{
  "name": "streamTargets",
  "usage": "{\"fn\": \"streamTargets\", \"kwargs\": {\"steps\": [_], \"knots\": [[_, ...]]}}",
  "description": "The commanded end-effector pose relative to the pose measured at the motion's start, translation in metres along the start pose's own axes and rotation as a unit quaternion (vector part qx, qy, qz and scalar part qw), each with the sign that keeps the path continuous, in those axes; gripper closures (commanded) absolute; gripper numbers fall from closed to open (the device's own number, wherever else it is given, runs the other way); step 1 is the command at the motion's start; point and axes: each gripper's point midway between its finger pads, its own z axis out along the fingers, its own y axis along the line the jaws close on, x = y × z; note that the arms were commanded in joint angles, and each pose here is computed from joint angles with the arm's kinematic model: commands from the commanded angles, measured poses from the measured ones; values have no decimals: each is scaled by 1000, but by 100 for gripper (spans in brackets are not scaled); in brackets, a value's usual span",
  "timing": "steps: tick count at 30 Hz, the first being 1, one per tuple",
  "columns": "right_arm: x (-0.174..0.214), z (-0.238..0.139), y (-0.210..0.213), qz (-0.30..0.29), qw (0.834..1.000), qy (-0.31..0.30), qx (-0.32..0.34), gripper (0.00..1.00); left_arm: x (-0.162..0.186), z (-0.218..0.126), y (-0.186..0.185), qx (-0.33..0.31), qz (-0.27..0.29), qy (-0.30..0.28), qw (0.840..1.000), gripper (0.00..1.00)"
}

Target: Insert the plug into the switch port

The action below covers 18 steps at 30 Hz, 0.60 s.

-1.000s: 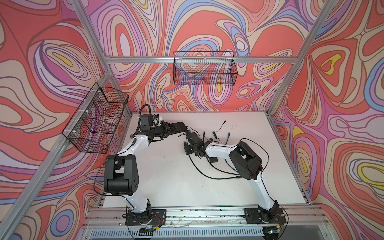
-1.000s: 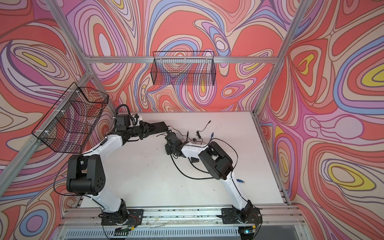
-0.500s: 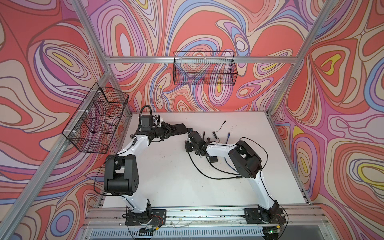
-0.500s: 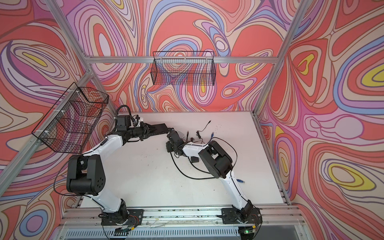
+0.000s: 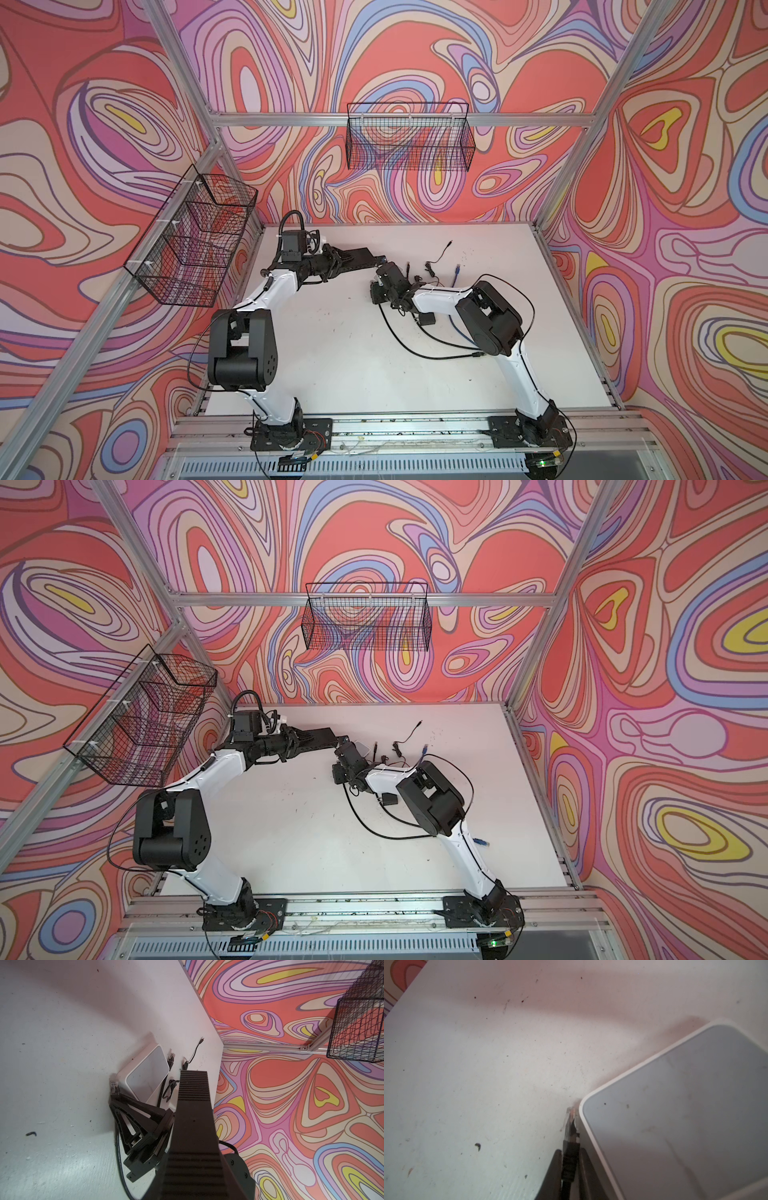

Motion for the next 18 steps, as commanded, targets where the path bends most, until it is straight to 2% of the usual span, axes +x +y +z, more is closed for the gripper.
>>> {"fn": "streamTargets", "kwargs": {"steps": [1,8,12,18], "knots": [[48,11,-18,0,998,61,15,99,2,-4,-10,15,17,3,1000,92],[31,-17,9,-8,998,30,-59,100,4,-5,-11,17,18,2,1000,92],[19,-49,24,-9,995,17,-96,100,4,-7,-16,23,18,-3,1000,92],[20,-100,41,13,988,18,-155,100,5,-11,-24,48,24,-12,998,92]]}}
